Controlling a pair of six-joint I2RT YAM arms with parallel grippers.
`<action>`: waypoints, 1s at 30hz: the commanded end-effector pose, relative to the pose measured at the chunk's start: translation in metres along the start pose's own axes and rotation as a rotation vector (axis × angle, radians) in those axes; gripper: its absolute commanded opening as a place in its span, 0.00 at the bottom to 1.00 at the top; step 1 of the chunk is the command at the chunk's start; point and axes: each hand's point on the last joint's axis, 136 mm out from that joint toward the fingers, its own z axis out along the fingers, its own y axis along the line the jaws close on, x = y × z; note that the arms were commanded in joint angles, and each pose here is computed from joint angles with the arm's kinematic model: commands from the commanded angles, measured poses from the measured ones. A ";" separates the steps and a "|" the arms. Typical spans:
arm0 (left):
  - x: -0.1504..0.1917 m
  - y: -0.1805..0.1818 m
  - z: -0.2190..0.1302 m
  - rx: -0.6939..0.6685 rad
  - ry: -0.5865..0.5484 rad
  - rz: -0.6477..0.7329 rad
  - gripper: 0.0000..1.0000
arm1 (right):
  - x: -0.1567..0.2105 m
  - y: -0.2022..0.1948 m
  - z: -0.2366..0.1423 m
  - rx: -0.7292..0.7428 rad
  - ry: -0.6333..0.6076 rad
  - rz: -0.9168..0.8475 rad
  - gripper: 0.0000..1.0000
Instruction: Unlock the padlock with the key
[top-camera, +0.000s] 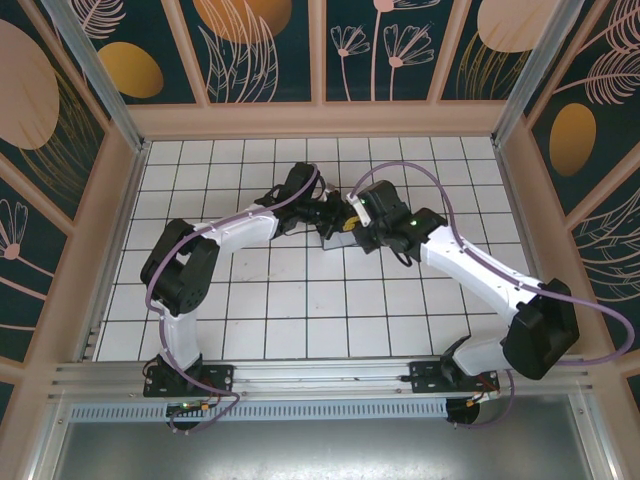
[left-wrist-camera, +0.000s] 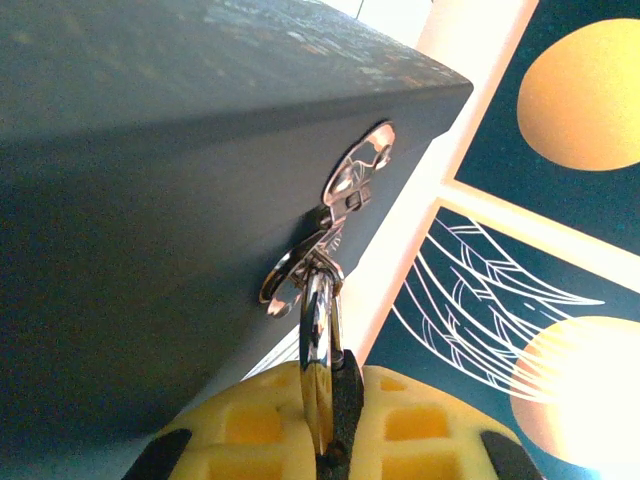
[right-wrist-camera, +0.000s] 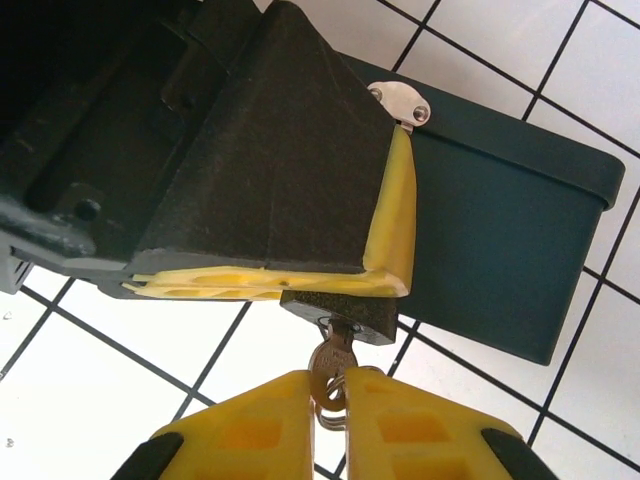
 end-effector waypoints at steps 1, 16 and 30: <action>0.018 -0.035 -0.011 0.079 0.054 0.084 0.00 | -0.023 -0.004 0.002 0.018 -0.058 0.023 0.12; 0.032 -0.047 -0.014 0.127 0.093 0.086 0.00 | -0.051 -0.001 0.009 -0.079 -0.164 0.168 0.08; 0.019 -0.034 -0.013 0.112 0.079 0.041 0.00 | -0.025 -0.017 -0.031 -0.125 -0.181 0.185 0.23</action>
